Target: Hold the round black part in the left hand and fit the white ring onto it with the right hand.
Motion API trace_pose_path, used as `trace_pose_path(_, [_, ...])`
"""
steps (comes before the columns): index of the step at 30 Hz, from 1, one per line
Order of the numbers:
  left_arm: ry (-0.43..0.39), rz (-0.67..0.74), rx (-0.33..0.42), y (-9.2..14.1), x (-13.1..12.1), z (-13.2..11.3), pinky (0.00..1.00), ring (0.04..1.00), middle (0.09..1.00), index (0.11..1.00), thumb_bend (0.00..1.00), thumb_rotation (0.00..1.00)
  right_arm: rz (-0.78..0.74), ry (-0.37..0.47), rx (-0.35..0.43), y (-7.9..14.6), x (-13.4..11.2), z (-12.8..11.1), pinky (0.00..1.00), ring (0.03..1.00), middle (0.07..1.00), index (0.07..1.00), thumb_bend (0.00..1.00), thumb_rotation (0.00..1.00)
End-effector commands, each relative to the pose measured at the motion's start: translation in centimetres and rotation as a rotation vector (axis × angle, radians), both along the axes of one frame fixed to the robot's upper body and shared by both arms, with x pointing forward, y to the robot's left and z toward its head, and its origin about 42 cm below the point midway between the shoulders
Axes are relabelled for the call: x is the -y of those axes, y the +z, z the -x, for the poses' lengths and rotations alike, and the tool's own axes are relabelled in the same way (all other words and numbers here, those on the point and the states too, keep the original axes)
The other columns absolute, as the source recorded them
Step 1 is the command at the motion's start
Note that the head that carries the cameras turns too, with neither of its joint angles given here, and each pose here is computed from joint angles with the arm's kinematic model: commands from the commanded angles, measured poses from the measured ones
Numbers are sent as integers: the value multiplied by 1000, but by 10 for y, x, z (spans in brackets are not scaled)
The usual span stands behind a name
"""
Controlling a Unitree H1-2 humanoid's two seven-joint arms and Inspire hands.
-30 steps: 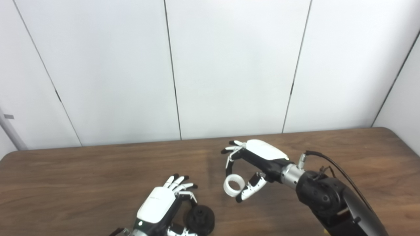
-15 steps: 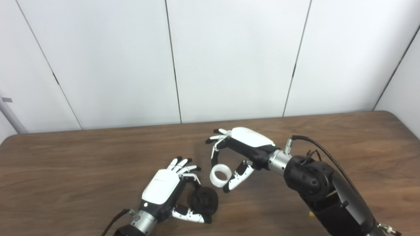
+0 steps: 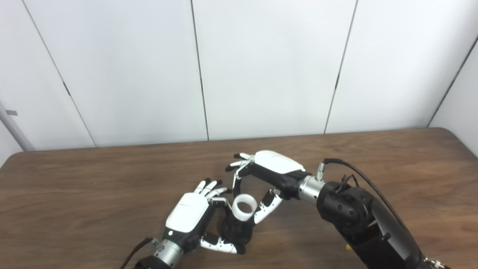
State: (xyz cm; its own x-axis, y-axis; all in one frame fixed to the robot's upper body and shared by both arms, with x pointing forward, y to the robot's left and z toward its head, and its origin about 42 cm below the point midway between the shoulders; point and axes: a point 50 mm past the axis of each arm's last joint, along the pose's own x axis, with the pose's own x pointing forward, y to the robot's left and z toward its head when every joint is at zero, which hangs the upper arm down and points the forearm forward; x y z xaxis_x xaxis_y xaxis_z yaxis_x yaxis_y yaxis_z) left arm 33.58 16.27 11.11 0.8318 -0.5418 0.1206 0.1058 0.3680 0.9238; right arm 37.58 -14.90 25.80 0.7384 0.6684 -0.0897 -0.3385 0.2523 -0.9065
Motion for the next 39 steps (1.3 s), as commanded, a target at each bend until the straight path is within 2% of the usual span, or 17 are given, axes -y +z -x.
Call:
trace_pose_path(1, [-58,-70,-91,-22,13,18,1000,950,842,479,521,47,-18,19,66,13,-2,-3,966,993,874,474,518,128])
trace_pose_path(18, [-62,-63,-71,-15,17,27,1000,946,837,479,521,48,-10,37,23,3,-5,3,1000,1000,884,474,517,129])
trace_pose_path(39, [-72,-18,-70,3,31,42,1000,946,835,479,519,49,19,85,-21,-5,-7,11,981,995,879,475,519,129])
